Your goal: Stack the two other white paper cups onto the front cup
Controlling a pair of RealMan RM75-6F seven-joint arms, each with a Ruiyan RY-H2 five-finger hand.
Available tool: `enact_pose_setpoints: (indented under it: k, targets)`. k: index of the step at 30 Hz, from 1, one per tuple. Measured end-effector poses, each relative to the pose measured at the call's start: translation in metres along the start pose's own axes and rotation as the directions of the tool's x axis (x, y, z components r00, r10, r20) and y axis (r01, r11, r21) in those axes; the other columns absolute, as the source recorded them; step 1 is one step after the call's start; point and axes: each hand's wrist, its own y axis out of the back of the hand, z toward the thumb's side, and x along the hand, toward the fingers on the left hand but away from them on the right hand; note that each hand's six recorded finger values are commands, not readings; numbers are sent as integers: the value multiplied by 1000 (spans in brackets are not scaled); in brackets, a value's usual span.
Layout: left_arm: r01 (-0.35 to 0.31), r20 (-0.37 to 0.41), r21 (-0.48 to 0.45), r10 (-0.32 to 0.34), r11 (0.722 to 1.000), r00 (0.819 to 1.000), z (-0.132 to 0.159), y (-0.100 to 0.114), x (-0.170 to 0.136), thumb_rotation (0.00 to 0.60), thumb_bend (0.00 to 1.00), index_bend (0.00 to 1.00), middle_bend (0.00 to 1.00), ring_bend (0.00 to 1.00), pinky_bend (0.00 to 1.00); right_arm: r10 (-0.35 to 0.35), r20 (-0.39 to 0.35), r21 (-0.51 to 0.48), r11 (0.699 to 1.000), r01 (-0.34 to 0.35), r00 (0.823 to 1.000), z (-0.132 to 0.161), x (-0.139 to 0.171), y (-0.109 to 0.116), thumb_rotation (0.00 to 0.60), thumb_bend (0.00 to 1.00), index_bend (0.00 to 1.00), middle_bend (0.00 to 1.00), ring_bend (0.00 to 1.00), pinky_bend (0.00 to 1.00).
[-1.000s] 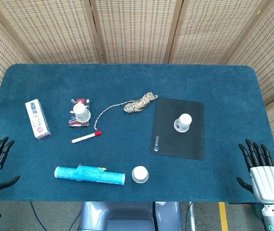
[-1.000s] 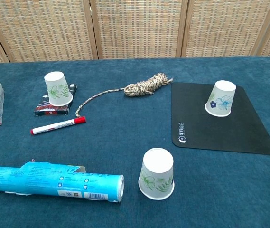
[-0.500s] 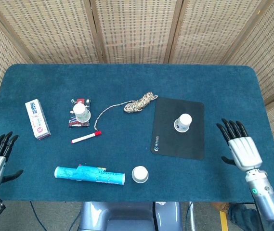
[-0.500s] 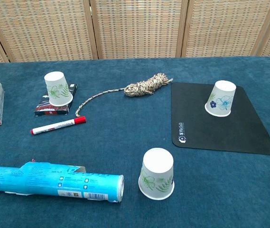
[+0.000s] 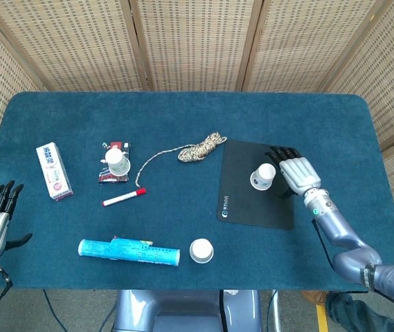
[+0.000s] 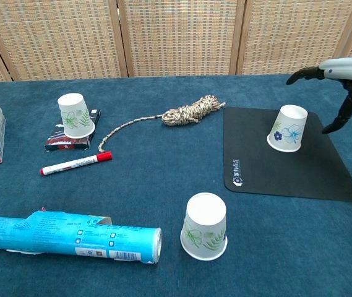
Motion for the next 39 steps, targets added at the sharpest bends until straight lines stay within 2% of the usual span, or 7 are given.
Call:
enact_pose_setpoints:
  k: [8, 15, 20, 24, 32, 36, 39]
  targets:
    - [7, -22, -5, -7, 1000, 1000, -5, 0, 3, 600, 0, 0, 0, 0, 0, 17, 35, -7, 1000, -17, 999, 2, -25, -7, 600, 287, 265, 295, 224, 337]
    - [9, -27, -8, -9, 1000, 1000, -7, 0, 5, 600, 0, 0, 0, 0, 0, 19, 50, -25, 1000, -17, 999, 4, -34, -12, 600, 362, 329, 377, 312, 409]
    - [6, -30, -11, -7, 1000, 1000, -7, 1, 4, 600, 0, 0, 0, 0, 0, 9, 64, -38, 999, -6, 998, 3, -41, -15, 600, 461, 463, 499, 442, 430]
    - [8, -27, -10, -9, 1000, 1000, -7, 1, 4, 600, 0, 0, 0, 0, 0, -6, 59, -63, 998, 10, 998, 7, -42, -15, 600, 487, 484, 518, 466, 430]
    - [6, -23, -16, -7, 1000, 1000, -6, 2, 2, 600, 0, 0, 0, 0, 0, -43, -6, -78, 996, 42, 999, 23, -31, -4, 600, 488, 484, 518, 466, 429]
    - [3, -18, -22, -4, 1000, 1000, -6, 4, 1, 600, 0, 0, 0, 0, 0, -58, -87, -83, 995, 51, 995, 40, -10, 9, 600, 488, 482, 518, 466, 429]
    - [-2, -12, -29, 2, 1000, 1000, -5, 7, -1, 600, 0, 0, 0, 0, 0, -61, -167, -82, 995, 47, 984, 57, 13, 19, 600, 495, 482, 518, 466, 429]
